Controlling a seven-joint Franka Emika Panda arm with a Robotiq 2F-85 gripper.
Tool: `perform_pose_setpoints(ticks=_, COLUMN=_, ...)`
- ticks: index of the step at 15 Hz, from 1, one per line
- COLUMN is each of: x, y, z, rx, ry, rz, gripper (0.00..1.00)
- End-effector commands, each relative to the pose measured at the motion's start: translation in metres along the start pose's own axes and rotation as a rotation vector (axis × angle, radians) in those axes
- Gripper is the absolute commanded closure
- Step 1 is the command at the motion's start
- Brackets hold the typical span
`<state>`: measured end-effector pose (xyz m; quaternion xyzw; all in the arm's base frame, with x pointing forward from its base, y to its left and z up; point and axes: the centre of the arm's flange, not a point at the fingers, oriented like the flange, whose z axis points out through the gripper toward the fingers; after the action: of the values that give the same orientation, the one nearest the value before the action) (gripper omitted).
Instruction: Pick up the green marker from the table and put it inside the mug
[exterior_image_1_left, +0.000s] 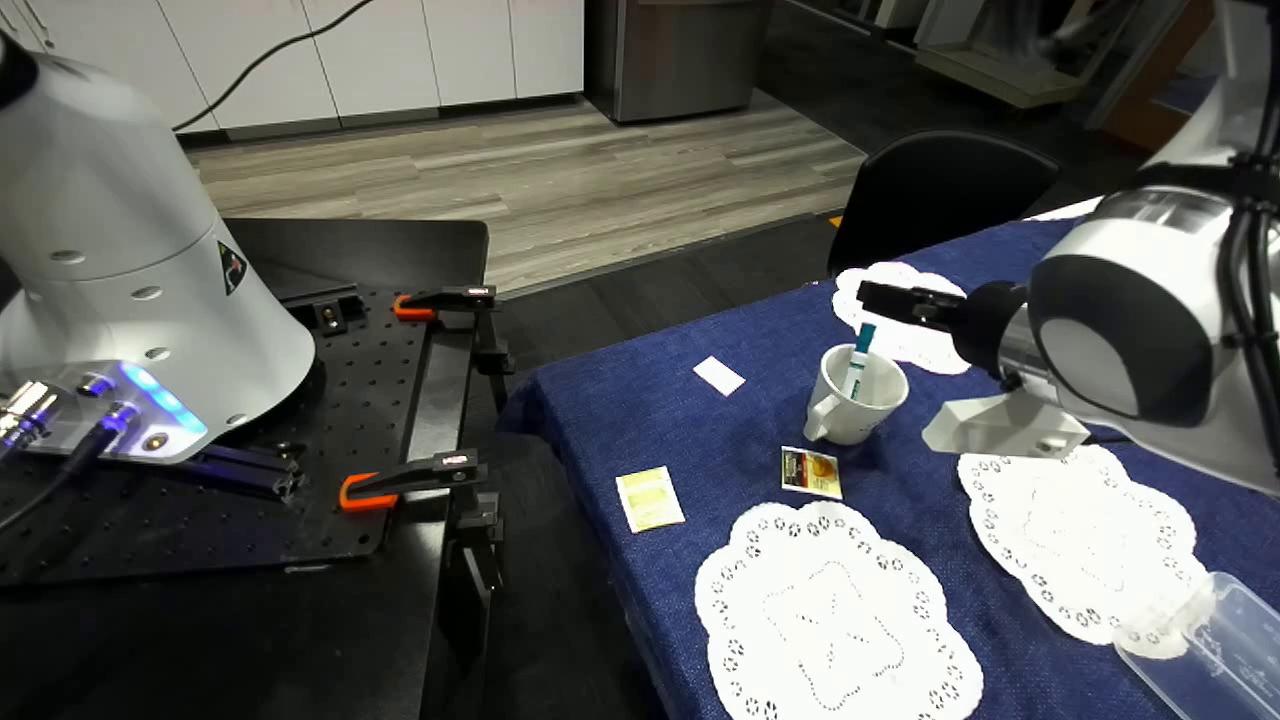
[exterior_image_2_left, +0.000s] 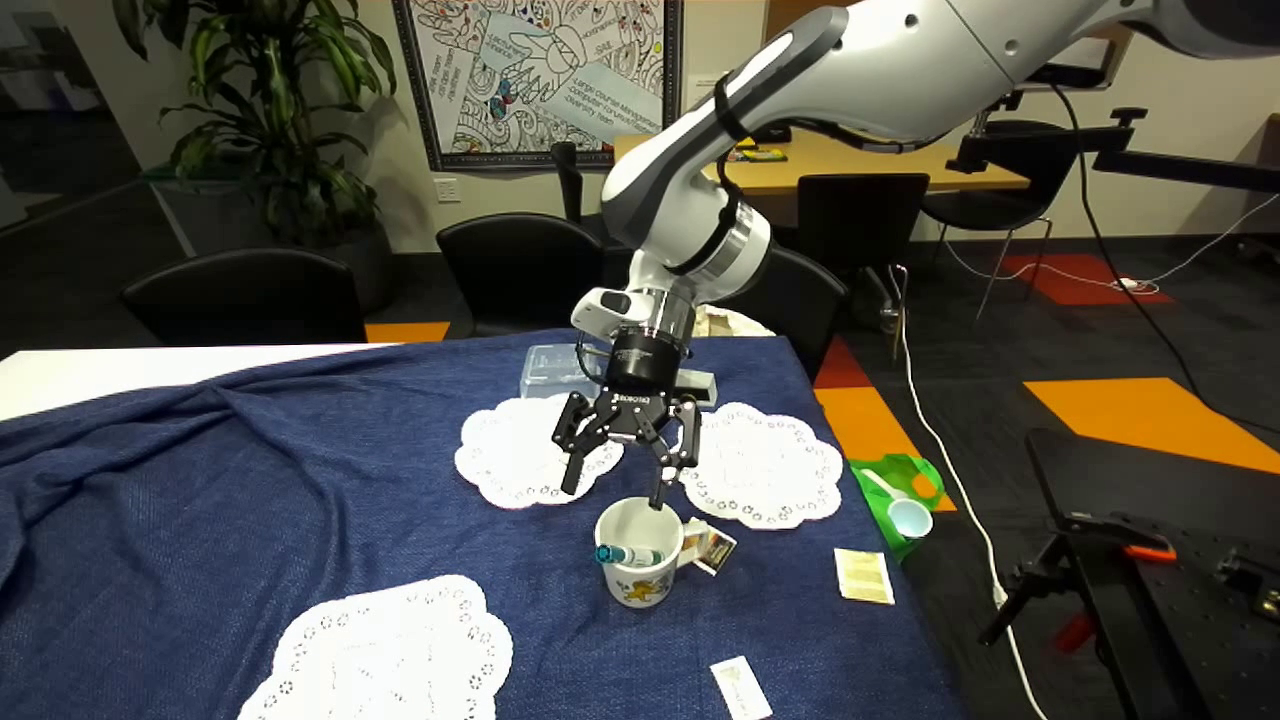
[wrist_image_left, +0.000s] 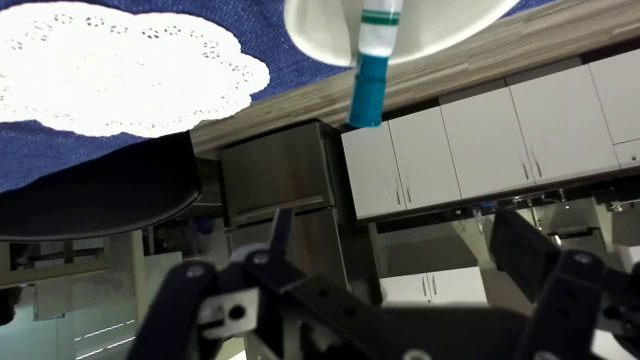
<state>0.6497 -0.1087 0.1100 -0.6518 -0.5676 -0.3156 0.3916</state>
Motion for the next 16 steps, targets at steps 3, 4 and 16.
perform_pose_setpoints(ticks=3, x=0.081, y=-0.041, z=-0.004, rx=-0.003, ry=-0.052, rz=-0.072, gripper=0.00)
perform_pose_setpoints(ticks=4, x=0.094, y=-0.048, z=-0.004, rx=0.004, ry=-0.066, rz=-0.085, gripper=0.00)
perform_pose_setpoints(ticks=16, x=0.153, y=-0.067, z=0.004, rx=0.062, ry=-0.107, rz=-0.126, gripper=0.00)
